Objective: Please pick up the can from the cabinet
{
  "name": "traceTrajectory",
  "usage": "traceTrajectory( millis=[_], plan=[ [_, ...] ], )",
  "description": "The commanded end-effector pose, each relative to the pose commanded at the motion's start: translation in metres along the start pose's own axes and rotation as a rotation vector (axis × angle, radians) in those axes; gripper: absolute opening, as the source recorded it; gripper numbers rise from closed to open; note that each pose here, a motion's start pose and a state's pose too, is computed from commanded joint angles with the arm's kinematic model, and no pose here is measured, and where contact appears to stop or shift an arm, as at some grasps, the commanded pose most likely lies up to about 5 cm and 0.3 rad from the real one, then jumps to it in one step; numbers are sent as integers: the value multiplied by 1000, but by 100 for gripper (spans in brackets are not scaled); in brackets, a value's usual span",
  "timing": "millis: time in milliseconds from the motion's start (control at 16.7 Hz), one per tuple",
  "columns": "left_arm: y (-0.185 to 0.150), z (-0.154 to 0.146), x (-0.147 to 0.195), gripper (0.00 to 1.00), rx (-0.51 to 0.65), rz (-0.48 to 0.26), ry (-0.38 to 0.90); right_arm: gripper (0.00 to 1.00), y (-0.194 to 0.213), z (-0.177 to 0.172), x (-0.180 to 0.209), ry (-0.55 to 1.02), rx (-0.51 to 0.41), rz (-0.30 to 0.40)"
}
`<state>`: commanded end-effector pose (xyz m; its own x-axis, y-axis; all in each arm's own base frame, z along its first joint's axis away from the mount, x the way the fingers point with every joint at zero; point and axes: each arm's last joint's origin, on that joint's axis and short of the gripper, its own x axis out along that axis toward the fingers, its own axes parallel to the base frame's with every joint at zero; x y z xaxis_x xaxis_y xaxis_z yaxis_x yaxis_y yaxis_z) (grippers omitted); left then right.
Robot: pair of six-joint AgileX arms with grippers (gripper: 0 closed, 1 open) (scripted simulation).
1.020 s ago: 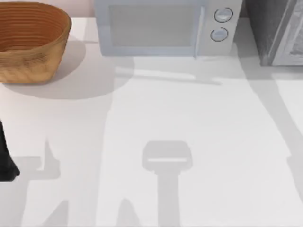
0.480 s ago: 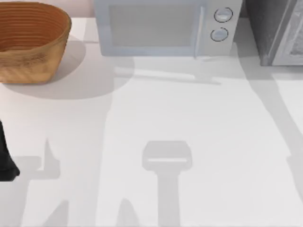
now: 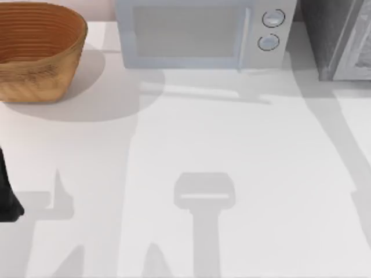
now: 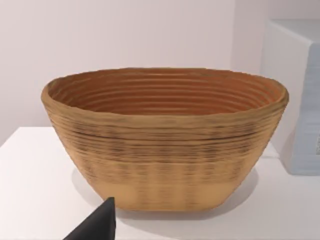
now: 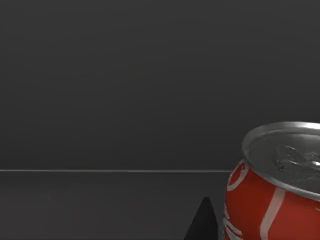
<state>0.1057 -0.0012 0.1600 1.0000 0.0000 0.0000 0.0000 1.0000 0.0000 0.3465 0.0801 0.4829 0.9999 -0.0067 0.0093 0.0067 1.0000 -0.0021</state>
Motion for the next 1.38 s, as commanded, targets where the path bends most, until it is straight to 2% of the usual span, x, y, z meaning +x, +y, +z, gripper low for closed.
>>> traceTrajectory(
  millis=[180,360,840,1380],
  plan=[
    [0,0,0,100,0,0,0,0,1,1,-2,-1,1,1],
    [0,0,0,100,0,0,0,0,6,13,-27,8,-1,-9],
    [0,0,0,100,0,0,0,0,3,60,-170,-1,1,-1],
    [0,0,0,100,0,0,0,0,-4,55,-181,2,0,-2]
  ],
)
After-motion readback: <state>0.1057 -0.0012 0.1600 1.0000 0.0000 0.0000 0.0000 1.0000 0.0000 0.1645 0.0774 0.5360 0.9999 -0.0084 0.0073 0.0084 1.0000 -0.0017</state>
